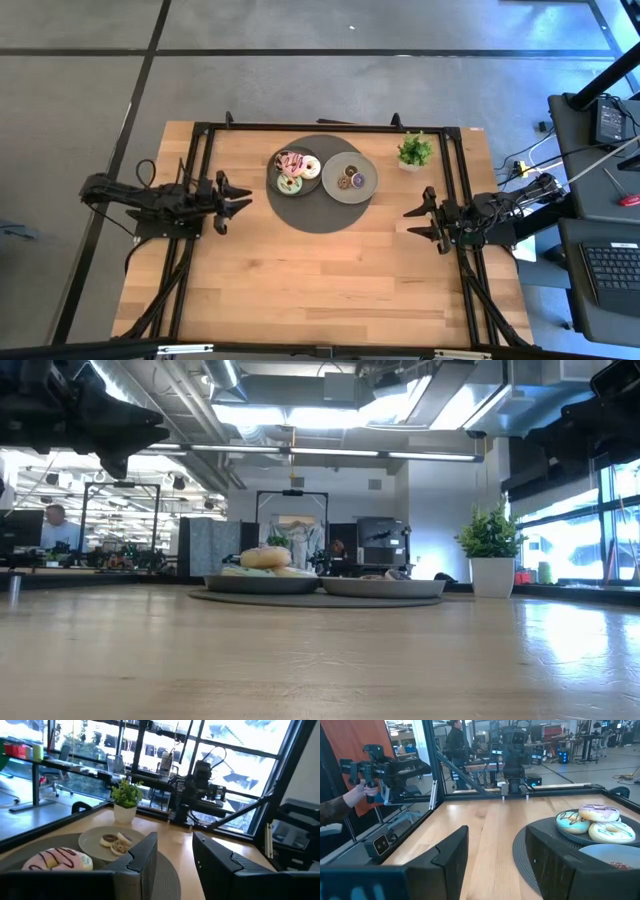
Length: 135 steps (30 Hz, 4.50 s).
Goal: Pick & Place donuts
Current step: Return to Home Position
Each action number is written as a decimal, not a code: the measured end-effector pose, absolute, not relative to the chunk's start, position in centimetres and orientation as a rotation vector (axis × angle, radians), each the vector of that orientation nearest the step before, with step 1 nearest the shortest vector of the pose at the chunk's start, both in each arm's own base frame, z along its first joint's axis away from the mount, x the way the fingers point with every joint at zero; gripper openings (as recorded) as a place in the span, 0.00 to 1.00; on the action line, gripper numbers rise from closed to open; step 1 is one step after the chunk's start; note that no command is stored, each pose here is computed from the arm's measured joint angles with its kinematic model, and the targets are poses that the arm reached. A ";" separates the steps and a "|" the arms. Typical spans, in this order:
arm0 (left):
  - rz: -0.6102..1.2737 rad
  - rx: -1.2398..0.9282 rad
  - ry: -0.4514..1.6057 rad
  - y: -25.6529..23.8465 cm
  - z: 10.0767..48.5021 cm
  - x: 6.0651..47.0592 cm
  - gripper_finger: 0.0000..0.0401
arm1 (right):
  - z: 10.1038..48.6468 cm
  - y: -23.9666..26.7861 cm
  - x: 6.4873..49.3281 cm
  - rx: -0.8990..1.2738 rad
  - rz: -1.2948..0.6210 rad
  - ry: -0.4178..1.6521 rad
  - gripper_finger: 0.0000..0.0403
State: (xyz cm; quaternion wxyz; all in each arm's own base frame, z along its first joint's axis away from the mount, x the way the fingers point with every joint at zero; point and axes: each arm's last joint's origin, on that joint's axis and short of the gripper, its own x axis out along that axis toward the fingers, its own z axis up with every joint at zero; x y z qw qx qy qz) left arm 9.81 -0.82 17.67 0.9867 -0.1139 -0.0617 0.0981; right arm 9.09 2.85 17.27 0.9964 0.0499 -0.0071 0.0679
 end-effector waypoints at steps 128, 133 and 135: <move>0.246 -0.212 -0.076 -0.6 17.3 9.5 0.30 | 17.2 2.6 9.3 0.070 0.032 -0.068 0.49; 0.246 -0.213 -0.077 -0.6 17.3 9.5 0.30 | 17.2 2.6 9.3 0.070 0.031 -0.068 0.49; 0.245 -0.212 -0.076 -0.6 17.3 9.5 0.30 | 17.2 2.6 9.3 0.070 0.032 -0.068 0.49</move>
